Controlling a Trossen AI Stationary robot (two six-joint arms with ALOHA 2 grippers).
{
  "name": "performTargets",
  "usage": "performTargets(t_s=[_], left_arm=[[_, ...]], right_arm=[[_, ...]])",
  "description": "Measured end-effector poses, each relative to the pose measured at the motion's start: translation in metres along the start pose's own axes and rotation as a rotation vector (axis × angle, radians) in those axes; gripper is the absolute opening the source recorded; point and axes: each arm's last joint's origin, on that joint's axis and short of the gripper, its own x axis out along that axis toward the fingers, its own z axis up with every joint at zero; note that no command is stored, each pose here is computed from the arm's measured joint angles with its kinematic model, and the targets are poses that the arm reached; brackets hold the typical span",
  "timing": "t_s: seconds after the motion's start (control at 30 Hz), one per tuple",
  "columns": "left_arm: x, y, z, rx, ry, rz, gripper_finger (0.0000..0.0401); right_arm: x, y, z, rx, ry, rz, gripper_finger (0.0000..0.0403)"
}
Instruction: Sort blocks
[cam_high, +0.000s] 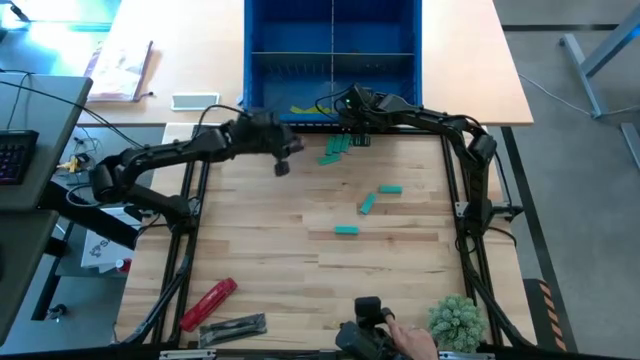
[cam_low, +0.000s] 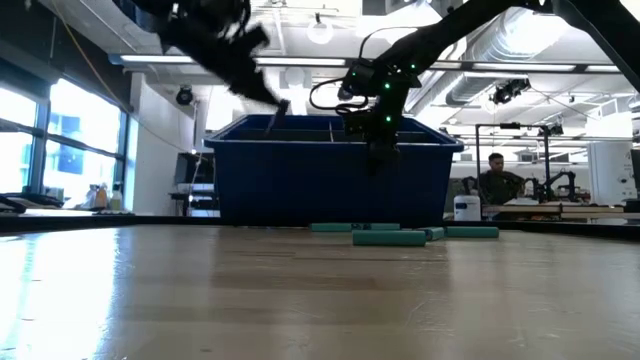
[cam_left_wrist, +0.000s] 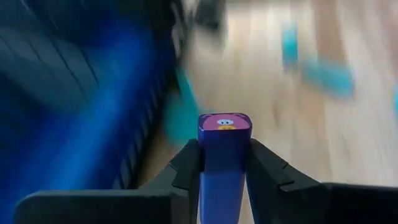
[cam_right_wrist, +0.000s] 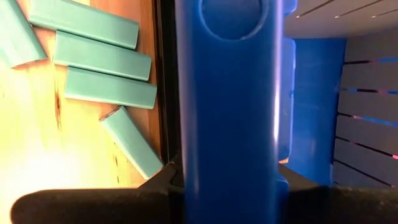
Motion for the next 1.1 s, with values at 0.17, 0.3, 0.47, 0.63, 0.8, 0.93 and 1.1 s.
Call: performTargets(t_s=[0.17, 0.3, 0.47, 0.63, 0.8, 0.93, 1.1], left_arm=[[0.007, 0.016, 0.023, 0.017, -0.302, 0.084, 0.006], [0.017, 0.035, 0.02, 0.001, -0.365, 0.221, 0.006], [0.029, 0.066, 0.006, -0.103, -0.427, 0.366, 0.006], [0.039, 0.092, -0.008, -0.202, -0.539, 0.406, 0.006], [0.049, 0.1, -0.017, -0.219, -0.568, 0.389, 0.006], [0.06, 0.1, -0.026, -0.225, -0.541, 0.387, 0.006], [0.076, 0.1, -0.039, -0.225, -0.52, 0.389, 0.006]], right_arm=[[0.0, 0.001, 0.0, 0.001, -0.011, 0.014, 0.0065], [0.0, 0.001, 0.0, -0.002, -0.013, 0.021, 0.0077], [0.0, 0.001, 0.0, -0.004, -0.01, 0.025, 0.0113], [0.0, 0.002, 0.0, -0.004, -0.014, 0.029, 0.0149], [-0.004, 0.005, 0.006, -0.022, 0.007, 0.0, 0.0173], [-0.009, 0.006, 0.011, -0.041, -0.001, 0.01, 0.0189], [-0.01, 0.007, 0.013, -0.059, -0.007, 0.017, 0.0204]])
